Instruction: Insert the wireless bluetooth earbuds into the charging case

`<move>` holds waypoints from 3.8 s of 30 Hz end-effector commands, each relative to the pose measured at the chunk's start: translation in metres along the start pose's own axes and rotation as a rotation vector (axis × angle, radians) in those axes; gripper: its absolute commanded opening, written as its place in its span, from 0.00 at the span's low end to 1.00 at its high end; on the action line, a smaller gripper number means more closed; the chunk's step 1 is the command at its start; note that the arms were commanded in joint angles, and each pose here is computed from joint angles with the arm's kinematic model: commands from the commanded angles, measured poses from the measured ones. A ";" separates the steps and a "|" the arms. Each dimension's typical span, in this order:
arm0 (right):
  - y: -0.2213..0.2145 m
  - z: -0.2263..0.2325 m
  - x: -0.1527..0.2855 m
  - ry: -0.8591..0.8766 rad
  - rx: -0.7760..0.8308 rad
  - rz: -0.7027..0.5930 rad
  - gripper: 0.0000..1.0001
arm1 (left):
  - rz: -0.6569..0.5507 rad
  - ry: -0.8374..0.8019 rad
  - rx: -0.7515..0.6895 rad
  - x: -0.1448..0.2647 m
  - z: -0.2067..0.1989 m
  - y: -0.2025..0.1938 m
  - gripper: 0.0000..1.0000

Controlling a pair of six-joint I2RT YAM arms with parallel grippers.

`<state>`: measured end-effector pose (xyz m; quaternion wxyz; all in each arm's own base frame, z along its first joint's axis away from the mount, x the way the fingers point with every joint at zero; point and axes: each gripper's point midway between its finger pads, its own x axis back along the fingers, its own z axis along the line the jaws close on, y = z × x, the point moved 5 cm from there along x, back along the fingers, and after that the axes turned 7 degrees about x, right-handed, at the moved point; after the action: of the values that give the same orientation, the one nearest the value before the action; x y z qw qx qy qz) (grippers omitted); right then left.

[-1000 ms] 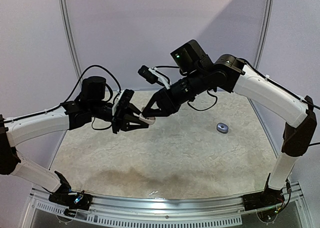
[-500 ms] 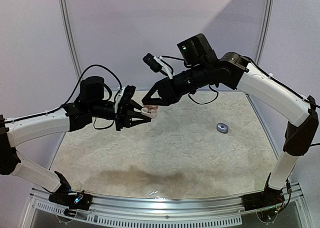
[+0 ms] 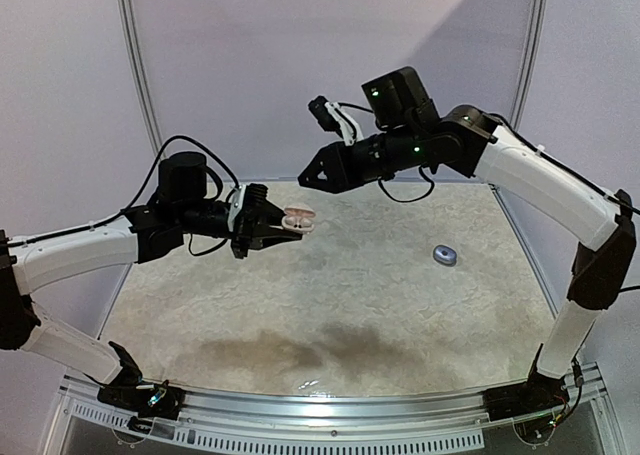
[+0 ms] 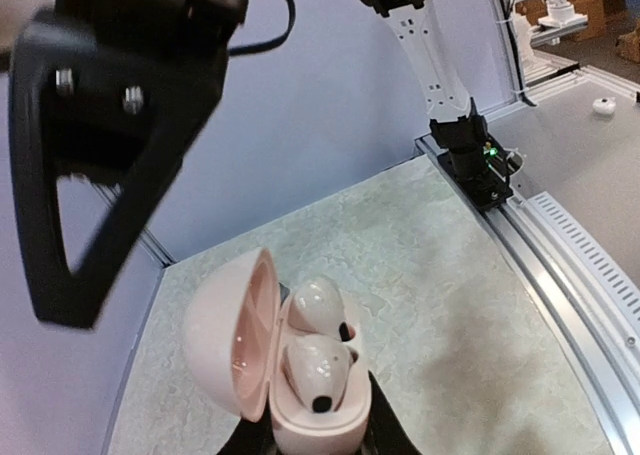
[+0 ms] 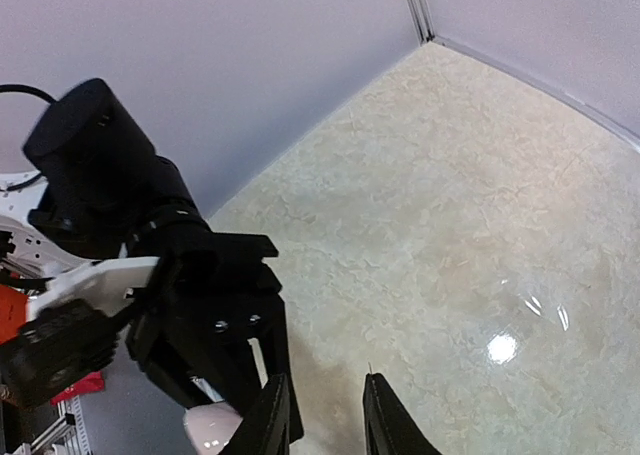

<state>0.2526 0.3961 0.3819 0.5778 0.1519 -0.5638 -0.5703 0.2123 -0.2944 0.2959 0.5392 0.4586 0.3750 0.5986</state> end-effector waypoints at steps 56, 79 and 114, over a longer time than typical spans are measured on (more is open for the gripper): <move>-0.019 0.067 0.018 0.333 0.296 -0.224 0.11 | -0.239 -0.080 0.425 0.016 0.006 0.060 0.00; -0.025 0.045 0.025 0.266 0.195 -0.212 0.00 | -0.148 0.092 0.493 0.012 0.021 0.034 0.56; -0.300 -0.207 -0.041 -0.105 -0.933 0.446 0.22 | 0.039 0.338 0.424 0.024 0.033 -0.004 0.99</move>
<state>0.2916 0.2490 0.0644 0.6652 -0.2311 -0.2860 -0.6499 0.2457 -0.2778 0.3063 0.3558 0.4678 0.5685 0.5757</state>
